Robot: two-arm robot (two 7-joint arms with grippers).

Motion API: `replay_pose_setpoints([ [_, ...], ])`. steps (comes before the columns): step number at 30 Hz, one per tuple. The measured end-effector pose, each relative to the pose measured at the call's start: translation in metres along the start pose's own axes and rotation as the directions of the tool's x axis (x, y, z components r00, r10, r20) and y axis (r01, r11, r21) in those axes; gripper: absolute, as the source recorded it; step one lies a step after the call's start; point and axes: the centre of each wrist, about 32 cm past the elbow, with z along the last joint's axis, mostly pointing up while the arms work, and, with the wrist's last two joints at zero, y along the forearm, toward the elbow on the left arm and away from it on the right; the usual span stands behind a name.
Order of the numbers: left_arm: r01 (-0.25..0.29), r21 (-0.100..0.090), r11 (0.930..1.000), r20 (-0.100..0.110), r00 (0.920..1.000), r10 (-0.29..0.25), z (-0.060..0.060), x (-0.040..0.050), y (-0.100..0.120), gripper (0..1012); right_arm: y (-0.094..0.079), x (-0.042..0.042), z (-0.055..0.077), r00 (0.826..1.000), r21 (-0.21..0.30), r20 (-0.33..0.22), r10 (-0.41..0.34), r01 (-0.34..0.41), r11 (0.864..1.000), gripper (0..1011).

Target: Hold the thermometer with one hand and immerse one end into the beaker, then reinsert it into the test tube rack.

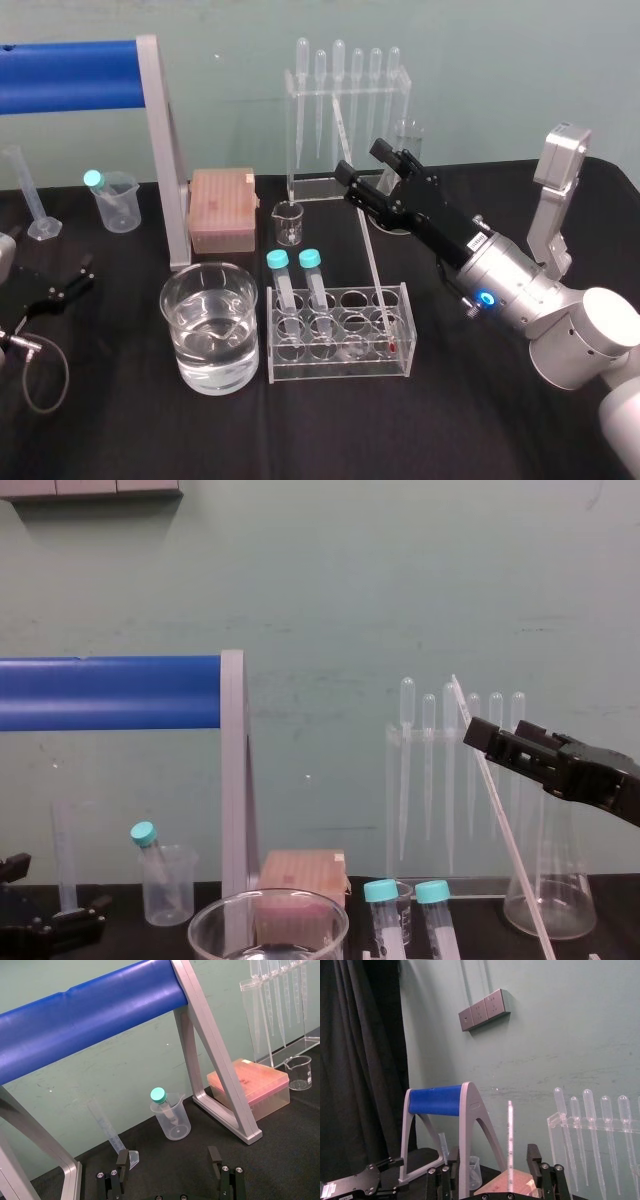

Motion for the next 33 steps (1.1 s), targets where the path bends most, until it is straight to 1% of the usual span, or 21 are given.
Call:
replay_pose_setpoints([
  [1, 0.000, 0.000, 1.0000, 0.000, 1.0000, 0.000, 0.000, 0.0000, 0.000, 1008, 0.000, 0.0000, 0.000, 1.000, 0.000, 0.000, 0.000, 0.000, 1.000, 863],
  [2, 0.000, 0.000, 1.0000, 0.000, 1.0000, 0.000, 0.000, 0.0000, 0.000, 1008, 0.000, 0.0000, 0.000, 1.000, 0.000, 0.000, 0.000, 0.000, 1.000, 915],
  [4, 0.000, 0.000, 1.0000, 0.000, 1.0000, 0.000, 0.000, 0.0000, 0.000, 1008, 0.000, 0.0000, 0.000, 1.000, 0.000, 0.000, 0.000, 0.000, 1.000, 939],
  [5, 0.000, 0.000, 1.0000, 0.000, 1.0000, 0.000, 0.000, 0.0000, 0.000, 1008, 0.000, 0.0000, 0.000, 1.000, 0.000, 0.000, 0.000, 0.000, 1.000, 990],
  [7, 0.000, 0.000, 1.0000, 0.000, 1.0000, 0.000, 0.000, 0.0000, 0.000, 1008, 0.000, 0.0000, 0.000, 1.000, 0.000, 0.000, 0.000, 0.000, 1.000, 1004],
  [20, 0.000, 0.000, 1.0000, 0.000, 1.0000, 0.000, 0.000, 0.0000, 0.000, 1008, 0.000, 0.0000, 0.000, 1.000, 0.000, 0.000, 0.000, 0.000, 1.000, 1004],
  [21, 0.000, 0.000, 1.0000, 0.000, 1.0000, 0.000, 0.000, 0.0000, 0.000, 1008, 0.000, -0.0008, 0.001, 1.000, -0.002, 0.008, -0.011, 0.011, 1.000, 1004],
  [24, 0.000, 0.000, 1.0000, 0.000, 1.0000, 0.000, 0.000, 0.0000, 0.000, 1008, -0.004, -0.0051, 0.008, 0.995, -0.008, 0.061, -0.075, 0.075, 0.997, 1004],
  [25, 0.000, 0.000, 1.0000, 0.000, 1.0000, 0.000, 0.000, 0.0000, 0.000, 1008, -0.007, -0.0082, 0.014, 0.986, -0.013, 0.102, -0.129, 0.131, 0.991, 1004],
  [28, 0.000, 0.000, 1.0000, 0.000, 1.0000, 0.000, 0.000, 0.0000, 0.000, 1008, -0.012, -0.0129, 0.021, 0.966, -0.018, 0.159, -0.202, 0.208, 0.978, 1004],
  [30, 0.000, 0.000, 1.0000, 0.000, 1.0000, 0.000, 0.000, 0.0000, 0.000, 1008, -0.020, -0.0181, 0.030, 0.930, -0.027, 0.222, -0.292, 0.306, 0.952, 1004],
  [31, 0.000, 0.000, 1.0000, 0.000, 1.0000, 0.000, 0.000, 0.0000, 0.000, 1008, -0.020, -0.0181, 0.030, 0.930, -0.027, 0.222, -0.292, 0.306, 0.952, 1004],
  [32, 0.000, 0.000, 1.0000, 0.000, 1.0000, 0.000, 0.000, 0.0000, 0.000, 1008, -0.023, -0.0199, 0.032, 0.914, -0.032, 0.240, -0.327, 0.344, 0.938, 1004],
  [33, 0.000, 0.000, 1.0000, 0.000, 1.0000, 0.000, 0.000, 0.0000, 0.000, 1008, -0.025, -0.0207, 0.033, 0.907, -0.037, 0.246, -0.342, 0.361, 0.932, 1004],
])
